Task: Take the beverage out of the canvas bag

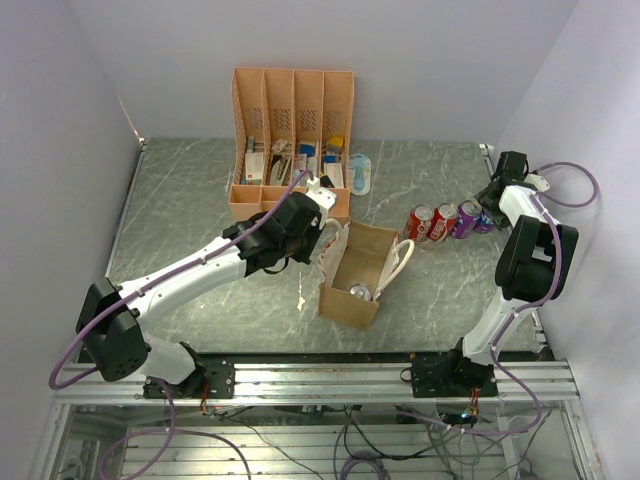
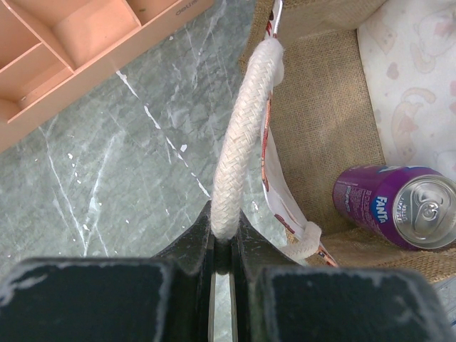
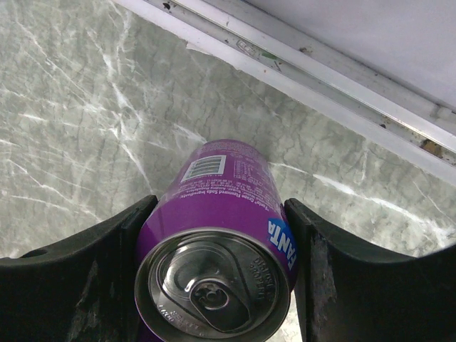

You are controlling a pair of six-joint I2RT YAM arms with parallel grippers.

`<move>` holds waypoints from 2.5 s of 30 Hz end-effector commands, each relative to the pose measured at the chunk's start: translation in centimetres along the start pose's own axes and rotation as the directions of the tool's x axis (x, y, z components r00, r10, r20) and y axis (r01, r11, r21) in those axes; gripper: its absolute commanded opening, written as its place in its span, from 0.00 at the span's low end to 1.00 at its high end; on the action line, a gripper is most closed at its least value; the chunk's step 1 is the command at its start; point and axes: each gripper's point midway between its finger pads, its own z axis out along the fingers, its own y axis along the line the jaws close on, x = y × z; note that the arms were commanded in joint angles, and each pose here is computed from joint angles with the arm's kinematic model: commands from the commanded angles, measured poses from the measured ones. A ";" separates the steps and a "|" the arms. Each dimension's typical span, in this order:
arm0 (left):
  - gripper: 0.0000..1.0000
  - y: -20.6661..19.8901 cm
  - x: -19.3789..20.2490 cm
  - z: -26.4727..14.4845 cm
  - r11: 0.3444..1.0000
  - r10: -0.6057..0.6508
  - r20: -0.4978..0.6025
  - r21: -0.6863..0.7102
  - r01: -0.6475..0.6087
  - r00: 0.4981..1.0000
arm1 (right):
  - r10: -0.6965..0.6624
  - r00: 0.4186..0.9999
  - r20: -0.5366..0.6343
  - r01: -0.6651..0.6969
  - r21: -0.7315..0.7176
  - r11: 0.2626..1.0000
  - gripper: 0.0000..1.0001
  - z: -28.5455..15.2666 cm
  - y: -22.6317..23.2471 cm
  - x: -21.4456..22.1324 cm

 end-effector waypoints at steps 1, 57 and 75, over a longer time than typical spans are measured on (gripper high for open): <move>0.07 -0.8 -0.9 -0.6 0.999 0.005 0.023 0.034 -0.006 1.000 | -0.020 1.000 -0.020 0.020 0.017 1.000 0.34 1.0 -0.3 0.8; 0.07 -0.3 0.0 0.2 0.999 0.032 -0.009 -0.017 -0.032 0.999 | -0.420 0.826 0.376 0.521 -0.795 0.312 1.00 -33.1 10.3 8.4; 0.07 0.0 0.1 0.3 0.999 0.034 -0.017 -0.034 -0.035 0.999 | -0.799 0.441 0.409 0.671 -0.742 -0.010 0.82 -37.7 3.7 26.1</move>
